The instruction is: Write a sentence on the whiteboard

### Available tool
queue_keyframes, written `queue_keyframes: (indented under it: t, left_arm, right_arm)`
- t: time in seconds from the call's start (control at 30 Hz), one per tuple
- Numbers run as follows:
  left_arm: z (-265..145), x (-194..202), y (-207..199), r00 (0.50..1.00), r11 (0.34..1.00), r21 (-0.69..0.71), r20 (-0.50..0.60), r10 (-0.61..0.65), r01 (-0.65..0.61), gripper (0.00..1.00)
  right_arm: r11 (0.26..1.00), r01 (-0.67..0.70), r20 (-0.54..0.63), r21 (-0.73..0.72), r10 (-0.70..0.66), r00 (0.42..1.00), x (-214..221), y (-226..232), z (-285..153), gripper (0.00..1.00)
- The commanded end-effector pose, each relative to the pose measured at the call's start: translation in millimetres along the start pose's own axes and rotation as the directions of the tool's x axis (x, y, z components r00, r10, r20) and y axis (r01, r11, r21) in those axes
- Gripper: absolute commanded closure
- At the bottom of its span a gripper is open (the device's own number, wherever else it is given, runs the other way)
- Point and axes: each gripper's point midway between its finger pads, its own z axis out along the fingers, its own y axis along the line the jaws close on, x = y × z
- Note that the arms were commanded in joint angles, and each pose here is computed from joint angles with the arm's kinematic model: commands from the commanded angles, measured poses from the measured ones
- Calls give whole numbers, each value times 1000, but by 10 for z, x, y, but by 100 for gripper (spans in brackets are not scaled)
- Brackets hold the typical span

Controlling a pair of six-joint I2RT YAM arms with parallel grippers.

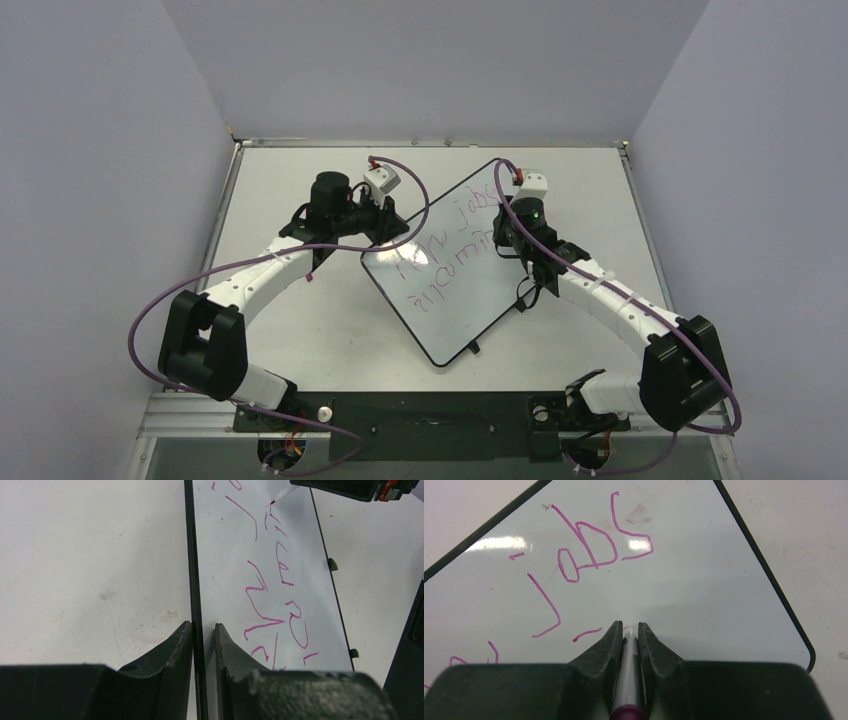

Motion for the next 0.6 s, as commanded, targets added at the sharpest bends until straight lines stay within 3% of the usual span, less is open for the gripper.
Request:
queue_keyframes:
  t: [0.0, 0.23, 0.57]
  left_arm:
    - [-47, -129, 61, 997, 998, -24, 40, 67, -66, 100]
    - [-49, -133, 60, 997, 997, -23, 41, 68, -67, 100]
    - [-51, -122, 57, 997, 998, -22, 38, 64, -63, 100]
  right_arm:
    - [1000, -22, 30, -3, 22, 999, -43, -21, -70, 100]
    - [1000, -27, 22, 1, 27, 999, 33, -68, -119, 100]
    - [999, -38, 69, -17, 40, 997, -207, -12, -212, 100]
